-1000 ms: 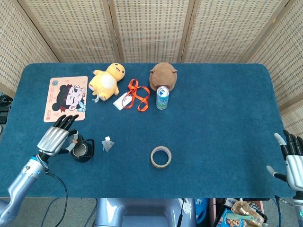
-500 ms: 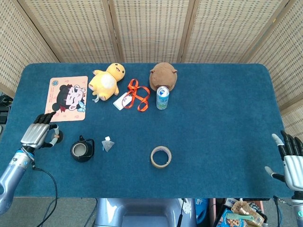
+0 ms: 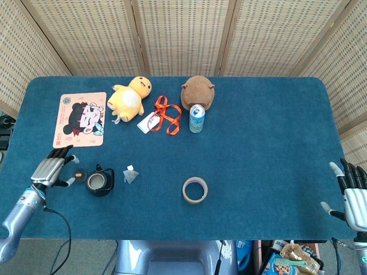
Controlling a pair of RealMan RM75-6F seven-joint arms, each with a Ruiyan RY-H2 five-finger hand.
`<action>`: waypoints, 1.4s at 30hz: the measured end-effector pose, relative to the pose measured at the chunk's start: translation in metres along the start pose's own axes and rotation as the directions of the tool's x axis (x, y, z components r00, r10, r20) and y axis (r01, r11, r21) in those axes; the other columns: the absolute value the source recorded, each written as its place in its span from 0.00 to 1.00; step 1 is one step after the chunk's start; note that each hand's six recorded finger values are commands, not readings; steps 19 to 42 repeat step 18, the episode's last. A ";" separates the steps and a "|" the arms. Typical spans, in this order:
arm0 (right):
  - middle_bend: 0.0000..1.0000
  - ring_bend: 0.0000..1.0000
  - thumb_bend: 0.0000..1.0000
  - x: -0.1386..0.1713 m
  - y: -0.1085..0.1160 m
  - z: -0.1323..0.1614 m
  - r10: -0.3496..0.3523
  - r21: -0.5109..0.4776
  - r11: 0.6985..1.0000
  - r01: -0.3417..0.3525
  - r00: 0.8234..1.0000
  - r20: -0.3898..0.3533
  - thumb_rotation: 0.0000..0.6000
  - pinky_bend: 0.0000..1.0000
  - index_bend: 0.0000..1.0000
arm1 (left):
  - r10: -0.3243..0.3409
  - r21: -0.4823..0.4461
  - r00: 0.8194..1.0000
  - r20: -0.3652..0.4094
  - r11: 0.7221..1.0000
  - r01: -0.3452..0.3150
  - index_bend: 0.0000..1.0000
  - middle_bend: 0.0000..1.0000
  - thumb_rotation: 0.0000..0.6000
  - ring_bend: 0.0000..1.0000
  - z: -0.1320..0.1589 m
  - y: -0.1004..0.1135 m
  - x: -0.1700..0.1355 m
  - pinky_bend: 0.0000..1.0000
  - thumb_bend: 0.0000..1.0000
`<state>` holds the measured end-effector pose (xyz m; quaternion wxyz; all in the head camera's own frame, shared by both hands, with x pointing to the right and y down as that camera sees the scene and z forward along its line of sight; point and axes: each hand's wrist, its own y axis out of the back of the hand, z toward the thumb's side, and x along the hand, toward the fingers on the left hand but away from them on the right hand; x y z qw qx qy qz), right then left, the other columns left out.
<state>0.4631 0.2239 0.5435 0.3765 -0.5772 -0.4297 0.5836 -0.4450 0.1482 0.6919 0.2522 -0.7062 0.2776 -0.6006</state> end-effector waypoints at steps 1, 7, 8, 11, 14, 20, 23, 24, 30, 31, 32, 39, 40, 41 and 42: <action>0.00 0.00 0.00 0.000 0.000 0.001 0.001 -0.001 1.000 -0.001 1.000 -0.004 1.00 0.00 0.00 | 0.013 -0.010 1.000 0.009 1.000 -0.013 0.00 0.00 1.00 0.00 0.003 0.004 -0.004 0.00 0.23; 0.00 0.00 0.00 0.003 0.003 0.004 -0.004 -0.010 1.000 0.004 1.000 -0.020 1.00 0.00 0.00 | 0.160 -0.071 0.986 0.053 0.985 -0.156 0.00 0.00 1.00 0.00 0.019 0.039 -0.044 0.00 0.23; 0.00 0.00 0.00 0.003 0.003 0.004 -0.005 -0.010 1.000 0.005 1.000 -0.021 1.00 0.00 0.00 | 0.201 -0.074 0.978 0.057 0.978 -0.197 0.00 0.00 1.00 0.00 0.020 0.046 -0.053 0.00 0.23; 0.00 0.00 0.00 0.004 0.005 0.005 -0.009 -0.012 1.000 0.009 1.000 -0.026 1.00 0.00 0.00 | 0.313 -0.064 0.948 0.051 0.949 -0.310 0.00 0.00 1.00 0.00 0.022 0.062 -0.079 0.00 0.22; 0.00 0.00 0.00 0.005 0.006 0.005 -0.012 -0.012 1.000 0.012 1.000 -0.028 1.00 0.00 0.00 | 0.413 -0.023 0.910 0.026 0.911 -0.413 0.00 0.00 1.00 0.00 0.022 0.070 -0.108 0.00 0.22; 0.00 0.00 0.00 0.006 0.006 0.004 -0.015 -0.009 1.000 0.015 0.999 -0.029 1.00 0.00 0.00 | 0.448 0.056 0.894 -0.004 0.893 -0.447 0.00 0.00 1.00 0.00 0.023 0.063 -0.133 0.00 0.22; 0.00 0.00 0.00 0.006 0.006 0.004 -0.015 -0.009 1.000 0.015 0.999 -0.029 1.00 0.00 0.00 | 0.448 0.056 0.894 -0.004 0.893 -0.447 0.00 0.00 1.00 0.00 0.023 0.063 -0.133 0.00 0.22; 0.00 0.00 0.00 0.006 0.006 0.004 -0.015 -0.009 1.000 0.015 0.999 -0.029 1.00 0.00 0.00 | 0.448 0.056 0.894 -0.004 0.893 -0.447 0.00 0.00 1.00 0.00 0.023 0.063 -0.133 0.00 0.22; 0.00 0.00 0.00 0.006 0.006 0.004 -0.015 -0.009 1.000 0.015 0.999 -0.029 1.00 0.00 0.00 | 0.448 0.056 0.894 -0.004 0.893 -0.447 0.00 0.00 1.00 0.00 0.023 0.063 -0.133 0.00 0.22; 0.00 0.00 0.00 0.006 0.006 0.004 -0.015 -0.009 1.000 0.015 0.999 -0.029 1.00 0.00 0.00 | 0.448 0.056 0.894 -0.004 0.893 -0.447 0.00 0.00 1.00 0.00 0.023 0.063 -0.133 0.00 0.22; 0.00 0.00 0.00 0.006 0.006 0.004 -0.015 -0.009 1.000 0.015 0.999 -0.029 1.00 0.00 0.00 | 0.448 0.056 0.894 -0.004 0.893 -0.447 0.00 0.00 1.00 0.00 0.023 0.063 -0.133 0.00 0.22; 0.00 0.00 0.00 0.006 0.006 0.004 -0.015 -0.009 1.000 0.015 0.999 -0.029 1.00 0.00 0.00 | 0.448 0.056 0.894 -0.004 0.893 -0.447 0.00 0.00 1.00 0.00 0.023 0.063 -0.133 0.00 0.22; 0.00 0.00 0.00 0.006 0.006 0.004 -0.015 -0.009 1.000 0.015 0.999 -0.029 1.00 0.00 0.00 | 0.448 0.056 0.894 -0.004 0.893 -0.447 0.00 0.00 1.00 0.00 0.023 0.063 -0.133 0.00 0.22; 0.00 0.00 0.00 0.006 0.006 0.004 -0.015 -0.009 1.000 0.015 0.999 -0.029 1.00 0.00 0.00 | 0.448 0.056 0.894 -0.004 0.893 -0.447 0.00 0.00 1.00 0.00 0.023 0.063 -0.133 0.00 0.22; 0.00 0.00 0.00 0.006 0.006 0.004 -0.015 -0.009 1.000 0.015 0.999 -0.029 1.00 0.00 0.00 | 0.448 0.056 0.894 -0.004 0.893 -0.447 0.00 0.00 1.00 0.00 0.023 0.063 -0.133 0.00 0.22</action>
